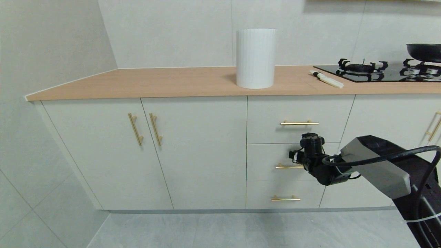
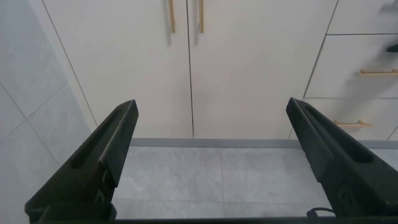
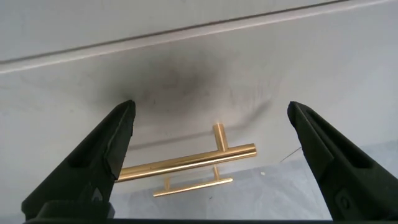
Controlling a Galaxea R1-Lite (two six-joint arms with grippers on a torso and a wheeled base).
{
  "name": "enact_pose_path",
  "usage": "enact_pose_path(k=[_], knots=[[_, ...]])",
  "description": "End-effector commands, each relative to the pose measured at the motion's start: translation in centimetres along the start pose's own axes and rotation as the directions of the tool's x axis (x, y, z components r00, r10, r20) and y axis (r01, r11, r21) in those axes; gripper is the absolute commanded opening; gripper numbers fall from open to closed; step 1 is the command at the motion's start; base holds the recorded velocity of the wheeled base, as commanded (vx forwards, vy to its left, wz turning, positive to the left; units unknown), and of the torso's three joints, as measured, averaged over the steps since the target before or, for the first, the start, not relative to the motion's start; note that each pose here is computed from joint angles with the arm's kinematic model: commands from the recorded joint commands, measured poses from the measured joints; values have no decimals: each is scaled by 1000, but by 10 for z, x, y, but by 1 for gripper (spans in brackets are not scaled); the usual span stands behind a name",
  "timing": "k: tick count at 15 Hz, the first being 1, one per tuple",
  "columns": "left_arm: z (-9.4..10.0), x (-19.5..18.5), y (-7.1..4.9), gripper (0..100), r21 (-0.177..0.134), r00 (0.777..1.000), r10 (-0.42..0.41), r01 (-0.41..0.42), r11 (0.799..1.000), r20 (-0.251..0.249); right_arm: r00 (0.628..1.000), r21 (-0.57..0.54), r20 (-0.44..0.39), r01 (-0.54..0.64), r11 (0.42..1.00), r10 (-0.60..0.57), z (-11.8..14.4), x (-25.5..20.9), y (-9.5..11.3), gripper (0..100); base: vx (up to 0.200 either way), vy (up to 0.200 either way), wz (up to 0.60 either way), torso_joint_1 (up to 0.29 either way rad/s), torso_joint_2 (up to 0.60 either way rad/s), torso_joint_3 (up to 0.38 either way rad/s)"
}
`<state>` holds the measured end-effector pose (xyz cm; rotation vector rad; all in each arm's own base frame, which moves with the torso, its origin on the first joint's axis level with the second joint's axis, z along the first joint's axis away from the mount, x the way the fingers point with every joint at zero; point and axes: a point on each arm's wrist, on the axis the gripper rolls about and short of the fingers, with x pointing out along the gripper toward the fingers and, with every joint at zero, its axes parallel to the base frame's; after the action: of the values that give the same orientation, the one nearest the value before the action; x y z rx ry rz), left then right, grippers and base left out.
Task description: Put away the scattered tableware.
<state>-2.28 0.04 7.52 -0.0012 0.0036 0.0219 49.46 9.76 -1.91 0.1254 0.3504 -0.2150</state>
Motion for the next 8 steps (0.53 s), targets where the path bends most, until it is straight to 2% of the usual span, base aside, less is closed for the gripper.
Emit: enact_pose_path(k=[1, 5, 8], knots=[[0, 0, 0, 100, 0, 1000, 1, -1, 1000, 1, 999, 22, 41, 30, 999, -31, -4, 13, 2, 100, 0, 0, 0, 0, 0, 0], [0, 0, 0, 100, 0, 1000, 1, -1, 1000, 1, 999, 39, 38, 35, 999, -37, 8, 1, 0, 100, 0, 0, 0, 0, 0, 0], [0, 0, 0, 100, 0, 1000, 1, -1, 1000, 1, 999, 11, -31, -21, 1000, 21, 33, -62, -12, 100, 0, 0, 0, 0, 0, 0]])
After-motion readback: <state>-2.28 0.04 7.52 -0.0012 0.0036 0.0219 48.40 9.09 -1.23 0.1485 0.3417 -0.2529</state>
